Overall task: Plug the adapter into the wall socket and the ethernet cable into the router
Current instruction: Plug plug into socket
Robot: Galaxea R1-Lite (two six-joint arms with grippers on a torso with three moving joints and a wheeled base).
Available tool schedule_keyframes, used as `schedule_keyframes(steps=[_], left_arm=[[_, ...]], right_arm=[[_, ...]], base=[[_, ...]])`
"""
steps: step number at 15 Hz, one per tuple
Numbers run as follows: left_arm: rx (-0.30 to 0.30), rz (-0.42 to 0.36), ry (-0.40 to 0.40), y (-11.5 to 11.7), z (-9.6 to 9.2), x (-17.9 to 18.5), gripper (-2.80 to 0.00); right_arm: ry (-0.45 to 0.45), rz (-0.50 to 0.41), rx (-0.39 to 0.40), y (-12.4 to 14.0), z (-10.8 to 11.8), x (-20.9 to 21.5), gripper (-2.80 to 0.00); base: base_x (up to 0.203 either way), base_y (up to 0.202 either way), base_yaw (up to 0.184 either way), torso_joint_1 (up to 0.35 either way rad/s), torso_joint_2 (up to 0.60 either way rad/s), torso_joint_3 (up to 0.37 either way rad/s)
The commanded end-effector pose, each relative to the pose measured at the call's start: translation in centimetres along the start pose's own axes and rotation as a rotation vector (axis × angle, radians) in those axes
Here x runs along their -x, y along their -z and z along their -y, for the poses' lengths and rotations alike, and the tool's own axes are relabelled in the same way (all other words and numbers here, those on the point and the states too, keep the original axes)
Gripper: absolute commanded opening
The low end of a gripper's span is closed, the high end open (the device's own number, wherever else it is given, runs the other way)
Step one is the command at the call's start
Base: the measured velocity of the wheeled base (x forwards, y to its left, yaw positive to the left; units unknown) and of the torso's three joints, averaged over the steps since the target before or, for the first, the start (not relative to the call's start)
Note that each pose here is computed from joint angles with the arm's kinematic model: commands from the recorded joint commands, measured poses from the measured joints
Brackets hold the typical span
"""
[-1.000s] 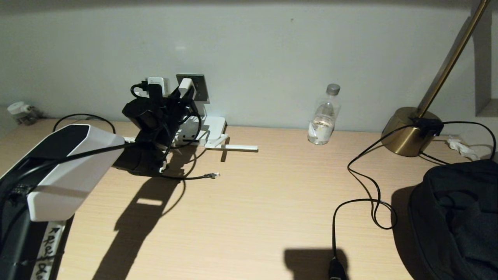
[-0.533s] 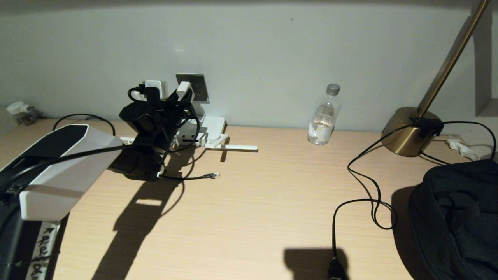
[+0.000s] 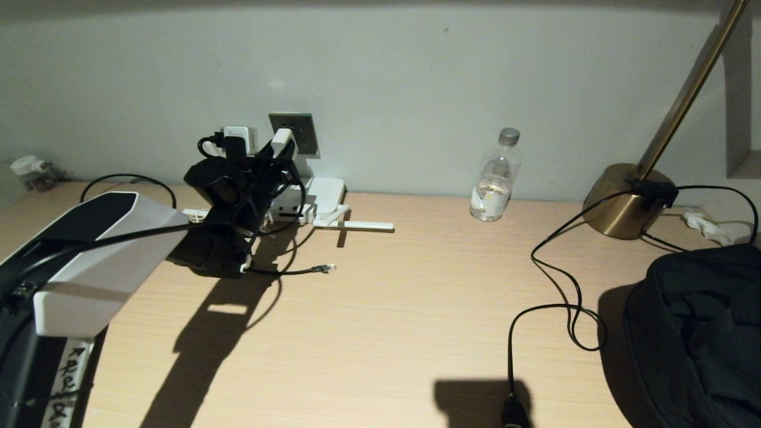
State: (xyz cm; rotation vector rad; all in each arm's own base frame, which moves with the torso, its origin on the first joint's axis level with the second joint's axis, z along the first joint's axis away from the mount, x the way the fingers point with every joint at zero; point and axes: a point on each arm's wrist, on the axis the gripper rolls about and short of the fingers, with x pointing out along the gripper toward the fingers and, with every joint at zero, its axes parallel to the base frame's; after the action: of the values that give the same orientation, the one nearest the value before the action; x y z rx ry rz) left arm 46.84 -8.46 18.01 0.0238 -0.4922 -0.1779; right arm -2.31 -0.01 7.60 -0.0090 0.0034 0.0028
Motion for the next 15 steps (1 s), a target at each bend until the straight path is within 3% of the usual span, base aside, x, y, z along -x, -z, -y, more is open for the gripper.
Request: schedule_keyframes(steps=[1,15], left_arm=[[-0.001,0.005,0.002,0.03,0.01,-0.01,-2.80],[-0.001,0.009,0.000,-0.15,-0.03,-0.66,-2.80]], right_arm=[[0.000,0.000,0.000,0.00,0.00,0.00,-2.80],[0.000,0.000,0.000,0.00,0.00,0.00,-2.80]], base=[[0.000,0.000,0.000,0.000,0.00,0.000],[0.000,0.000,0.000,0.000,0.00,0.000]])
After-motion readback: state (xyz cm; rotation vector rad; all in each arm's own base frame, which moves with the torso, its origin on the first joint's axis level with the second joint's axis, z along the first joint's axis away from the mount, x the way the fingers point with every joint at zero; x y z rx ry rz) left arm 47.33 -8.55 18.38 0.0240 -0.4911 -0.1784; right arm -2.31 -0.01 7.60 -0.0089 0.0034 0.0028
